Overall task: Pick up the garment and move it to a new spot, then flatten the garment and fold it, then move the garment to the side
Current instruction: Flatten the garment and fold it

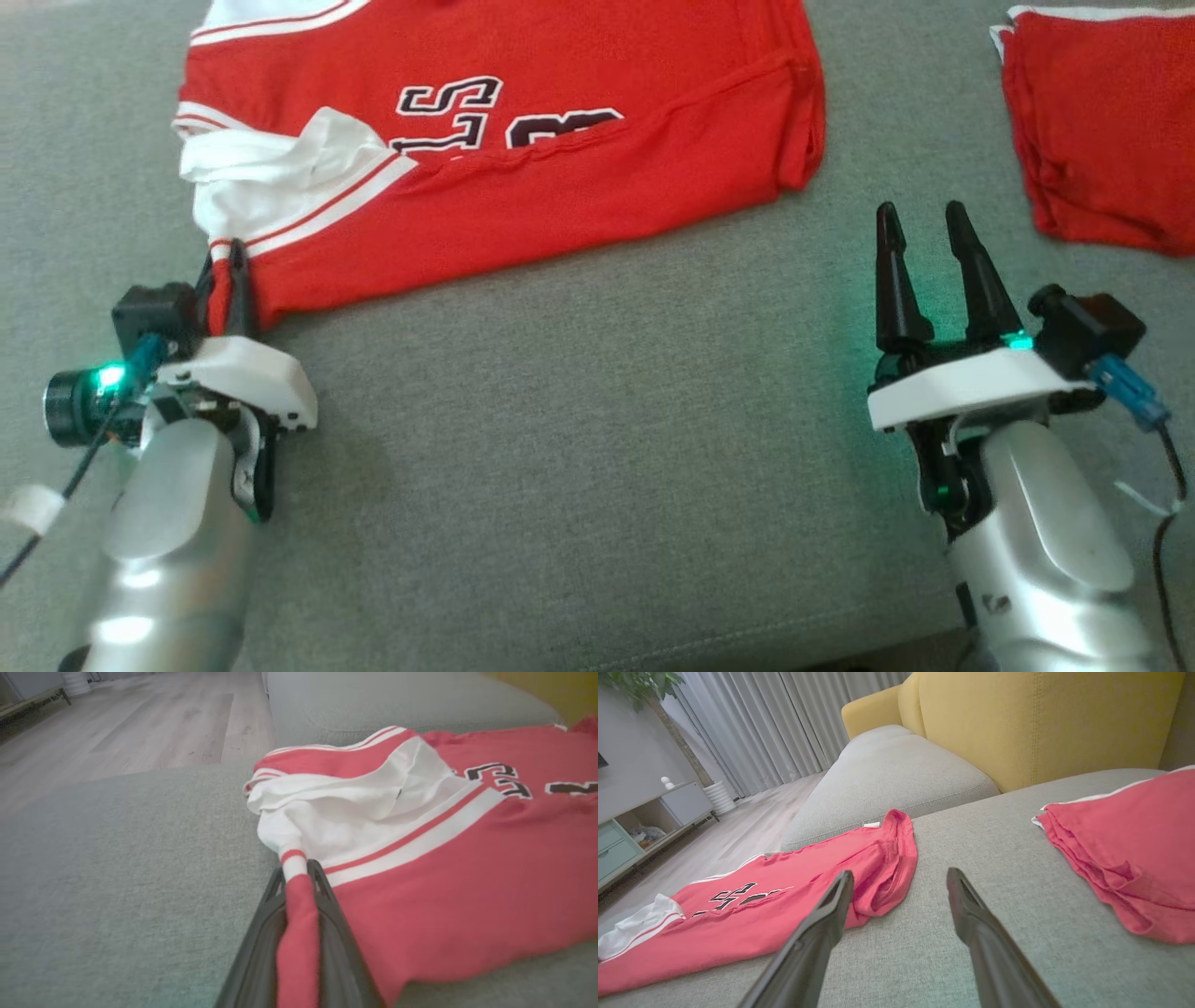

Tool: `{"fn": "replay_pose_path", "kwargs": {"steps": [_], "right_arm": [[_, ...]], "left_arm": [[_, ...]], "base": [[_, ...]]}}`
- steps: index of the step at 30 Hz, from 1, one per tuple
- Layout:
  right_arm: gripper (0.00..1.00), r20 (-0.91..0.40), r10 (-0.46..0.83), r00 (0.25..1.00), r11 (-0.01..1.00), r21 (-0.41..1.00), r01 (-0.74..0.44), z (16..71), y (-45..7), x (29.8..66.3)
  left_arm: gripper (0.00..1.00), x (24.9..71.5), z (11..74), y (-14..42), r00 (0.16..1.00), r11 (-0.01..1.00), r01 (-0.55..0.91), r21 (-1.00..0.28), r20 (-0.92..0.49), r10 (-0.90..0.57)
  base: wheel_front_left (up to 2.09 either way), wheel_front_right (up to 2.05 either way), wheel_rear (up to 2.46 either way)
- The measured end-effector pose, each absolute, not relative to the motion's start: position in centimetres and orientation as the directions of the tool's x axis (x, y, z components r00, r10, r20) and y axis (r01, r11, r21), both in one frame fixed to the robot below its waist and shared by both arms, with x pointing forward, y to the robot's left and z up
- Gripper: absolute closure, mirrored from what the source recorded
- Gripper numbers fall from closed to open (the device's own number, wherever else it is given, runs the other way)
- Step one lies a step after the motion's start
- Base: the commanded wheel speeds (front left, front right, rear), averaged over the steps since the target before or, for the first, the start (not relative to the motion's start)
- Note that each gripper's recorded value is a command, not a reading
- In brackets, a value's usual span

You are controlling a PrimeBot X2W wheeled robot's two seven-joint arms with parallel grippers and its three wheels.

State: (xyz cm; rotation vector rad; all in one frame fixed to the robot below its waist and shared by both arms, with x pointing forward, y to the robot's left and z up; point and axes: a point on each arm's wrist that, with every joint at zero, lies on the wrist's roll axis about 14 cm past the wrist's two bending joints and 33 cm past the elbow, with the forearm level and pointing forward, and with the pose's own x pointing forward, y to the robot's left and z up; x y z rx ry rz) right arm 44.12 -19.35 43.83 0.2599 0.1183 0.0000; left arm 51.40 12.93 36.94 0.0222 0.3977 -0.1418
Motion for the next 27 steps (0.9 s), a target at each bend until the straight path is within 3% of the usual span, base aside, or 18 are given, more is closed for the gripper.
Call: {"fn": "replay_pose_path", "kwargs": {"steps": [5, 12, 23, 27], "right_arm": [[0.00, -0.125, 0.021, 0.992, 0.977, 0.212, 0.006, 43.9, -19.4, 45.2], [0.00, -0.248, 0.040, 0.968, 0.986, 0.164, 0.001, 42.3, -19.2, 48.1], [0.00, -0.512, 0.084, 0.855, 0.993, 0.119, -0.026, 37.1, -17.4, 50.2], [0.00, -0.535, 0.082, 0.841, 0.995, 0.098, -0.035, 36.9, -17.3, 51.1]], "left_arm": [[1.00, 51.9, 40.1, 12.6, 0.954, 0.988, 0.154, -0.016, -0.258, -0.153], [1.00, 52.4, 45.4, 11.1, 0.973, 0.976, 0.217, -0.006, -0.080, -0.217], [1.00, 51.3, 45.3, 11.1, 0.969, 0.972, 0.236, -0.002, -0.070, -0.235], [1.00, 51.1, 45.1, 11.4, 0.970, 0.973, 0.232, -0.003, -0.078, -0.231]], "base": [[0.00, 0.00, 0.00], [0.00, 0.00, 0.00], [0.00, 0.00, 0.00], [0.00, 0.00, 0.00]]}}
